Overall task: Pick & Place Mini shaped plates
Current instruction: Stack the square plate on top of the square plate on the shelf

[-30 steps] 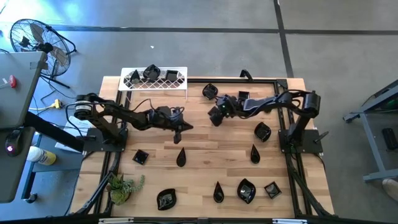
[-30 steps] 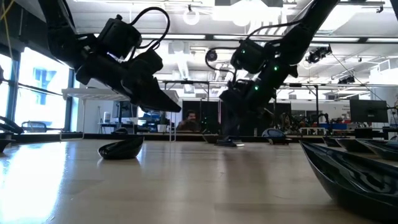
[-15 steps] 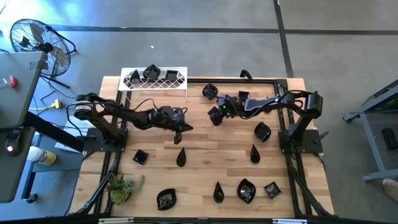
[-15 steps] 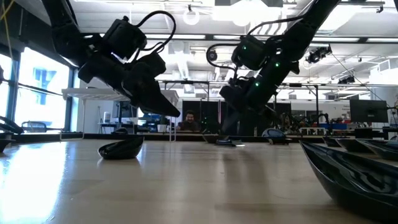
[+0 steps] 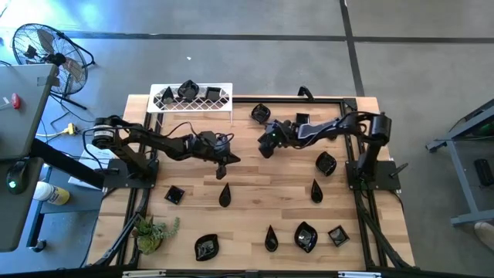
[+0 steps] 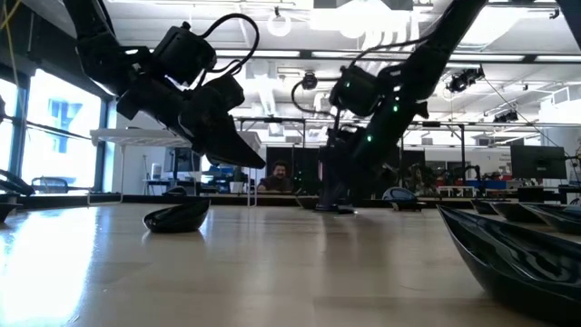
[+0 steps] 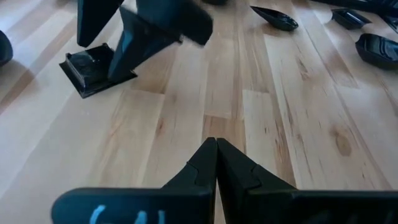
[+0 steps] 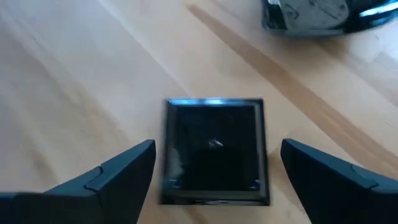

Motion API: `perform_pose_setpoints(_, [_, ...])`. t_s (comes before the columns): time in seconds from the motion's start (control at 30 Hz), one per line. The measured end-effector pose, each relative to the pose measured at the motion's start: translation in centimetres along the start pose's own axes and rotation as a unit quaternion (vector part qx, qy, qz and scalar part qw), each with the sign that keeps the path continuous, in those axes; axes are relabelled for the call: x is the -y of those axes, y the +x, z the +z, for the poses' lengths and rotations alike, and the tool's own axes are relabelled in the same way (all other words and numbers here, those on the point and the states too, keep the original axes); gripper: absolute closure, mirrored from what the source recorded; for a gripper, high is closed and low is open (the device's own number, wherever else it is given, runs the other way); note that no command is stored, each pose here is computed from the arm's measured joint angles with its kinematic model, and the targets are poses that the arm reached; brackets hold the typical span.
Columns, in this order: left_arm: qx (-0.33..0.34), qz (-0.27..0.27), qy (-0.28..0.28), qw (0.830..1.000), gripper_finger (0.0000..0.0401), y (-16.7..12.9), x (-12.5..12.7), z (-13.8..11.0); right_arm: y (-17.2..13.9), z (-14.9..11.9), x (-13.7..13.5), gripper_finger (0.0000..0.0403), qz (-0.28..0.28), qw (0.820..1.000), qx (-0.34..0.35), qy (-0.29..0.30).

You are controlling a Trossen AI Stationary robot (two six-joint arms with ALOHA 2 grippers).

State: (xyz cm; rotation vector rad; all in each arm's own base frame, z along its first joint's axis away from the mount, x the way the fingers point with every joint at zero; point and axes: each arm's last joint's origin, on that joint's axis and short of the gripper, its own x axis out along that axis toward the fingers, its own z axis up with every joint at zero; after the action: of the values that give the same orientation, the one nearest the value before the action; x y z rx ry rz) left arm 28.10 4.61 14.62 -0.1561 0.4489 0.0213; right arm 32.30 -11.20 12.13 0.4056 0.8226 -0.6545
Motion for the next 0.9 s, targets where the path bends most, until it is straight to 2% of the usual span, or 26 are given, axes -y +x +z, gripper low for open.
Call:
perform_pose_setpoints(0.17, [0.000, -0.004, 0.000, 1.000, 0.0400, 0.0, 0.0, 0.0, 0.0, 0.4, -0.3, 0.0061, 0.021, 1.000, 0.019, 0.001])
perform_pose_setpoints(0.53, [-0.012, -0.004, -0.002, 1.000, 0.0400, 0.0, 0.0, -0.2, 0.7, -0.3, -0.2, 0.0082, 0.012, 1.000, -0.002, 0.010])
perform_pose_setpoints(0.9, [-0.015, -0.005, -0.003, 1.000, 0.0400, 0.0, 0.0, -0.3, 1.0, -0.4, -0.2, 0.0086, 0.010, 1.000, -0.002, 0.021])
